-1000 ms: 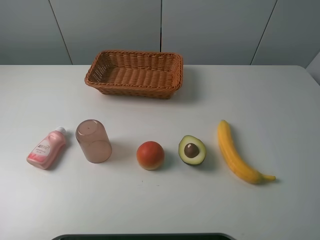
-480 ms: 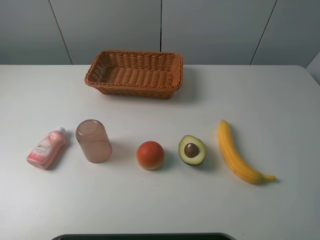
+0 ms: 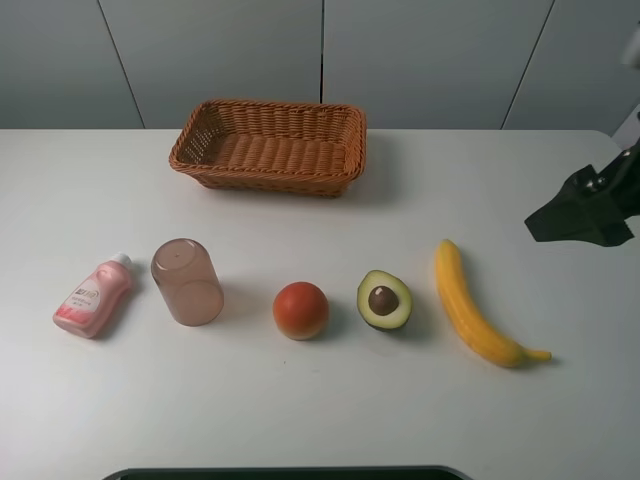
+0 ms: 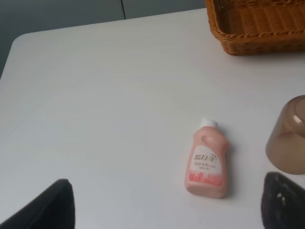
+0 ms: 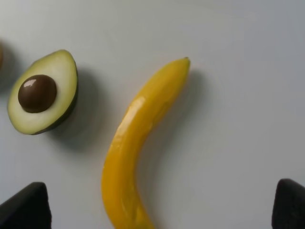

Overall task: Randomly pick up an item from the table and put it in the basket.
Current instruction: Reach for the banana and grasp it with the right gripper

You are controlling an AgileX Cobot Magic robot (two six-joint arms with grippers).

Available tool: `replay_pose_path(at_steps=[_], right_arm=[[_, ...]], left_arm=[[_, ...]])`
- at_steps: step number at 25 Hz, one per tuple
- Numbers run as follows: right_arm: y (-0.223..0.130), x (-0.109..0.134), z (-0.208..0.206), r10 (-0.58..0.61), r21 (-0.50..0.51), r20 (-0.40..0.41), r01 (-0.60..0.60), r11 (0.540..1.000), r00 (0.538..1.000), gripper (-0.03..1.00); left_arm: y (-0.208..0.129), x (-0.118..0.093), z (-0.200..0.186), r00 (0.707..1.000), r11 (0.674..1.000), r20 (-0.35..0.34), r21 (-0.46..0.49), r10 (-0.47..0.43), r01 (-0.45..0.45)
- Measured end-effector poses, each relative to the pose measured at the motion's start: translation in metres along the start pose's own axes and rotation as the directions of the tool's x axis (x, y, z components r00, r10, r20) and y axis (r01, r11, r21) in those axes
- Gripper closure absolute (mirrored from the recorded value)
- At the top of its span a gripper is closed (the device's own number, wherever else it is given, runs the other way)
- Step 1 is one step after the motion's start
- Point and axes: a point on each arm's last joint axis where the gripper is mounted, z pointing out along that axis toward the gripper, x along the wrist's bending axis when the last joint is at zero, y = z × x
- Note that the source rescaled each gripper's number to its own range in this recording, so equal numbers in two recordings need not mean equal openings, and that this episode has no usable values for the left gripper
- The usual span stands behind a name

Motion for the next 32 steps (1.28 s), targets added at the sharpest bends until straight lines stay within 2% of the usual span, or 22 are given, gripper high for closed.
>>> replay_pose_path(at_steps=[7,12,25,32], right_arm=[[0.009,0.007,0.073,-0.098,0.226,-0.129,0.126,0.966,0.987,-0.03],[0.007,0.007,0.106,-0.055,0.315,-0.146,0.099,0.944,0.988,-0.03],[0.001,0.006,0.155,0.120,0.393,-0.122,-0.063,0.917,0.985,-0.03],[-0.002,0.005,0.169,0.157,0.401,-0.109,-0.100,0.910,0.982,-0.03]], left_arm=[[0.000,0.000,0.000,1.000,1.000,0.000,0.000,0.000,0.000],[0.000,0.000,0.000,1.000,1.000,0.000,0.000,0.000,0.000],[0.000,0.000,0.000,1.000,1.000,0.000,0.000,0.000,0.000],[0.000,0.000,0.000,1.000,1.000,0.000,0.000,0.000,0.000]])
